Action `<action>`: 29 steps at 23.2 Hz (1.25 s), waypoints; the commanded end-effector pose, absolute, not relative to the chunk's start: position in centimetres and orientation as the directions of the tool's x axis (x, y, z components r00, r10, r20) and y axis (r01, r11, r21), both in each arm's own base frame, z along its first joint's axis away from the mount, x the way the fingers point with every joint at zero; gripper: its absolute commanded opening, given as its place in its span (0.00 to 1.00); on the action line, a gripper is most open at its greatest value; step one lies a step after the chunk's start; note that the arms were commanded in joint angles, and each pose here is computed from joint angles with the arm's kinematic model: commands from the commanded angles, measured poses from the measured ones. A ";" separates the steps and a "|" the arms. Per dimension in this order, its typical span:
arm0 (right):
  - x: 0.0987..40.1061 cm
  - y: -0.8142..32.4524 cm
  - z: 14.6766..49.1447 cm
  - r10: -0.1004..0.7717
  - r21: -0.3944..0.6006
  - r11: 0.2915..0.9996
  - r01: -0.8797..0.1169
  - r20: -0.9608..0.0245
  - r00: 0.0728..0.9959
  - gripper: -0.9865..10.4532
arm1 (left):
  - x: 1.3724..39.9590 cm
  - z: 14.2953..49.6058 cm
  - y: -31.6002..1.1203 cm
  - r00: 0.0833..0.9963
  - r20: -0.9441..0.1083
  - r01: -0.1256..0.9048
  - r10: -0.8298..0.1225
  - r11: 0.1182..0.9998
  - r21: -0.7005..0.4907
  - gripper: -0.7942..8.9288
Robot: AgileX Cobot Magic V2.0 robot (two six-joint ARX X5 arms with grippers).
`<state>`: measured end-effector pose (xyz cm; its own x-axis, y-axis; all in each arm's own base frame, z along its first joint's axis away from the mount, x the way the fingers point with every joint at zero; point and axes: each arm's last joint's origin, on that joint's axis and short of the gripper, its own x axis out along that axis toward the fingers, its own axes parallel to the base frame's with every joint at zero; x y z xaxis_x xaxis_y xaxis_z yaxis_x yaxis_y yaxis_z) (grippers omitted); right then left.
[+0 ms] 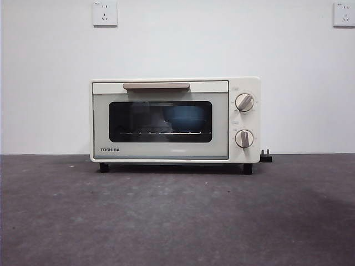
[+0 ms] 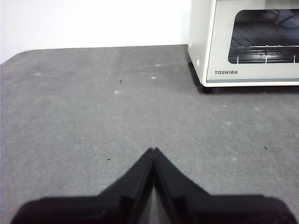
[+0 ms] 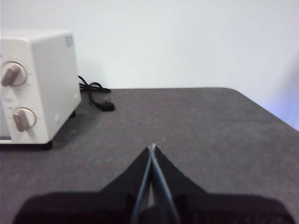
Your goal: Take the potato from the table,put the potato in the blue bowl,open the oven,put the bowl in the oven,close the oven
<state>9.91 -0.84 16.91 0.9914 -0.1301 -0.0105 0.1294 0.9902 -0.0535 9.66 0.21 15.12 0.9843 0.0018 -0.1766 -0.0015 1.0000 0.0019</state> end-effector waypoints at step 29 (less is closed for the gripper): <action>9.5 -0.8 15.0 -0.123 -0.036 0.992 0.119 -0.175 0.977 0.09 | 9.8 14.8 0.3 0.982 -0.189 -0.008 0.008 1.000 -0.002 0.08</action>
<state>9.50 -0.80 15.25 0.9768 -0.1245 -0.1745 0.1181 0.9919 -0.0467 9.70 0.22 15.05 0.9827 0.0018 -0.1852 -0.0015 1.0000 0.0017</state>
